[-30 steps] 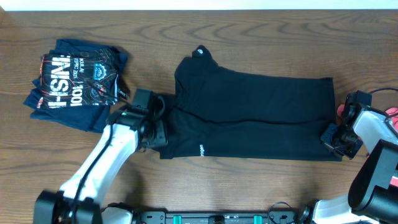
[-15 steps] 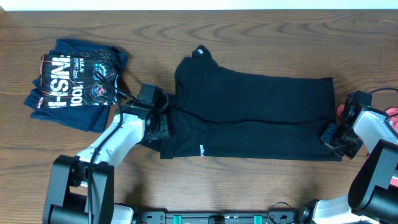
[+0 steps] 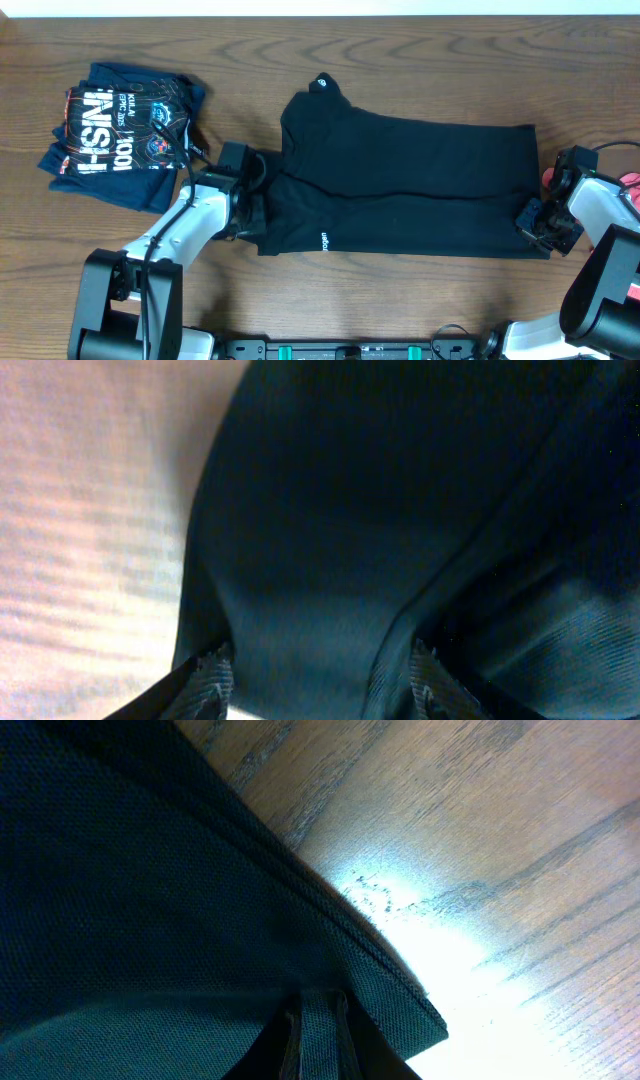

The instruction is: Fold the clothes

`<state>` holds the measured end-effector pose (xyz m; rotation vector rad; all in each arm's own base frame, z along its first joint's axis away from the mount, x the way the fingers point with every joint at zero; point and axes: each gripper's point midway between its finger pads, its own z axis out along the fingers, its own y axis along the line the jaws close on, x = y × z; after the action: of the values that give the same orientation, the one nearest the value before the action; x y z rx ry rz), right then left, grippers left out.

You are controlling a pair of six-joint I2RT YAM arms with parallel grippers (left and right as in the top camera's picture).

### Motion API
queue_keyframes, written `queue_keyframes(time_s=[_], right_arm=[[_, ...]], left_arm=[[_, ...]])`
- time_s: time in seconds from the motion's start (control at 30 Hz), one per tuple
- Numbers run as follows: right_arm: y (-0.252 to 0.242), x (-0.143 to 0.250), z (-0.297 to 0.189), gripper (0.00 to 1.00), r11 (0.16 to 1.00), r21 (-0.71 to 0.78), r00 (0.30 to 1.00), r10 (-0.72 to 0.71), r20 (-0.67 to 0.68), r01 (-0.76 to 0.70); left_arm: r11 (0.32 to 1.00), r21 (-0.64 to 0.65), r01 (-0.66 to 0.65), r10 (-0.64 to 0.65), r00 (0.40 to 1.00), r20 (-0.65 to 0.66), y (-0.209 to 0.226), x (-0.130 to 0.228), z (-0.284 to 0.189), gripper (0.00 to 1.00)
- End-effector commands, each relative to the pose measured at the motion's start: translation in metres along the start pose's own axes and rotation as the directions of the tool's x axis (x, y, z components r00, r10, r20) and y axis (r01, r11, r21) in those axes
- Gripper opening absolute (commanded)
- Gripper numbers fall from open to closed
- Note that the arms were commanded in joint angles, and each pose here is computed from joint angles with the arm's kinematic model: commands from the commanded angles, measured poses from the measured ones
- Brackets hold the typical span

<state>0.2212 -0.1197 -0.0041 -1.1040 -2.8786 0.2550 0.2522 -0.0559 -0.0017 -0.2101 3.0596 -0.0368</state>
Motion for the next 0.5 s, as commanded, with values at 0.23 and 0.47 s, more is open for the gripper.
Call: queue_keyframes(time_s=[0.23, 0.47], right_arm=[[-0.005, 0.003, 0.005, 0.13, 1.0, 0.006, 1.0, 0.019, -0.015, -0.019], [-0.005, 0.003, 0.005, 0.13, 1.0, 0.007, 1.0, 0.019, -0.014, -0.019]], left_arm=[[0.995, -0.069, 0.067, -0.078, 0.983, -0.169, 0.019, 0.052, 0.008, 0.56], [0.988, -0.104, 0.113, -0.134, 0.964, -0.231, 0.024, 0.07, 0.002, 0.54]])
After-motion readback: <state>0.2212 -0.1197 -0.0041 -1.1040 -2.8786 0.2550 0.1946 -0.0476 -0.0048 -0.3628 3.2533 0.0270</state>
